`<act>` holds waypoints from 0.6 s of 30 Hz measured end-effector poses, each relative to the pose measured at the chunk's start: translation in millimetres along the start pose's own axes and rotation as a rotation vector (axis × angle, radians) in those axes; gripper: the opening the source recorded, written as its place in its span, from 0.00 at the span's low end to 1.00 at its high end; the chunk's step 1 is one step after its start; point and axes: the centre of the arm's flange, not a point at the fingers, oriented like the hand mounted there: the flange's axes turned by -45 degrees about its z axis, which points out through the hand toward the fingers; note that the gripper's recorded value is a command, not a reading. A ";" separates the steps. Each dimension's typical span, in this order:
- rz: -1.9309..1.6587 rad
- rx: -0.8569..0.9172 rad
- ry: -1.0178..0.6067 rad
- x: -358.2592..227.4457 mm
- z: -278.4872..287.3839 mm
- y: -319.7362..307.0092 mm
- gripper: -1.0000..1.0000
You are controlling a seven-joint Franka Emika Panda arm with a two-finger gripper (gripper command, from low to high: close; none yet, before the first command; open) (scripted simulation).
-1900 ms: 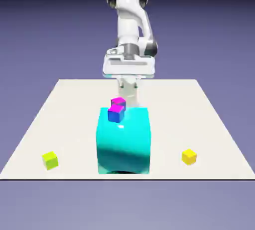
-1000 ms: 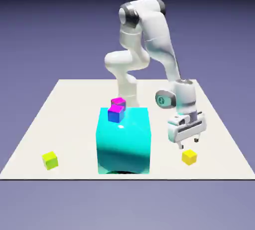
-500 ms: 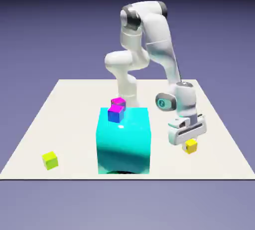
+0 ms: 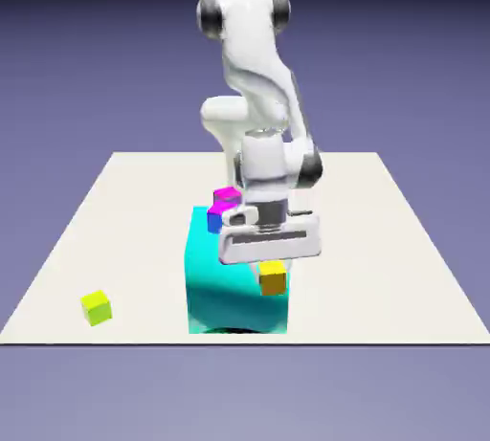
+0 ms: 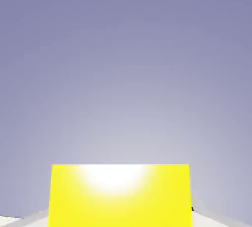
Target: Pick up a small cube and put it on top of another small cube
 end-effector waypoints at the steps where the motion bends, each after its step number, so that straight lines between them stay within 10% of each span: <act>1: 0.066 -0.018 -0.002 0.9 -0.2 30.3 0.00; 18: 0.620 -0.265 -0.060 -83.4 66.4 279.8 0.00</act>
